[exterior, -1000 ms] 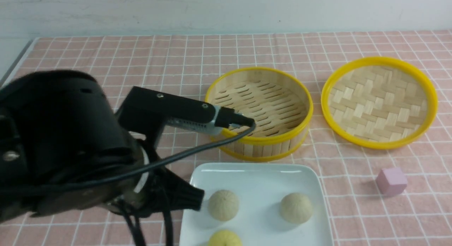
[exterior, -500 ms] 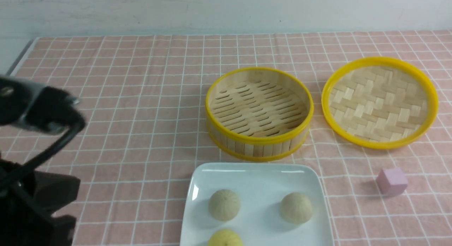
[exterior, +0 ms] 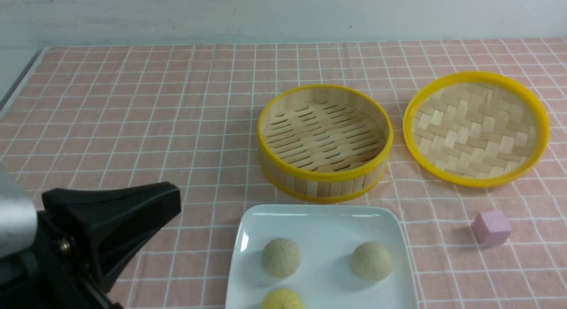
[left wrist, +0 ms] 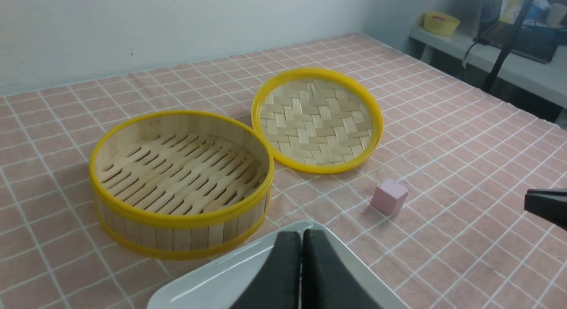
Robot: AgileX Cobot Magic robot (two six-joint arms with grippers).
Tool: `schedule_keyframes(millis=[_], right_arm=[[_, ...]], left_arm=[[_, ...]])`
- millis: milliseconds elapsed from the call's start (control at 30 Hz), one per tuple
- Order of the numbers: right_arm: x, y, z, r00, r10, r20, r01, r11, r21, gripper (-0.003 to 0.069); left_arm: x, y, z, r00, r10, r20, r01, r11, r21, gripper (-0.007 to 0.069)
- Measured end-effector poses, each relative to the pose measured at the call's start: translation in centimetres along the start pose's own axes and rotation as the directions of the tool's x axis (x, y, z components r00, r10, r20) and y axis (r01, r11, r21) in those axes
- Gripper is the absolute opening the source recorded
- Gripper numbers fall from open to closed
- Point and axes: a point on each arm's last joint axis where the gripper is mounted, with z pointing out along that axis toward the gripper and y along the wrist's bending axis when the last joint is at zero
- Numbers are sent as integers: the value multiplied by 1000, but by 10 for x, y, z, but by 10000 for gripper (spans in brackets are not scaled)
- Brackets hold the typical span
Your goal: Put the steamed buns into the plate on the pink tablecloth.
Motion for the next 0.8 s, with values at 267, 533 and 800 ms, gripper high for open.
schedule_keyframes(millis=[267,533,800], right_arm=[[0,0,0,1000,0,0,0,1000,0,63],[0,0,0,1000,0,0,0,1000,0,73],[0,0,0,1000,2,0,-2,1000,-1,83]], left_arm=[[9,6,0,995,-39,-96,33,997,-68,39],[20,8,1,987,-34,-154,21,996,-83,49],[40,25,-10,999,37,-30,-41,988,-150,55]])
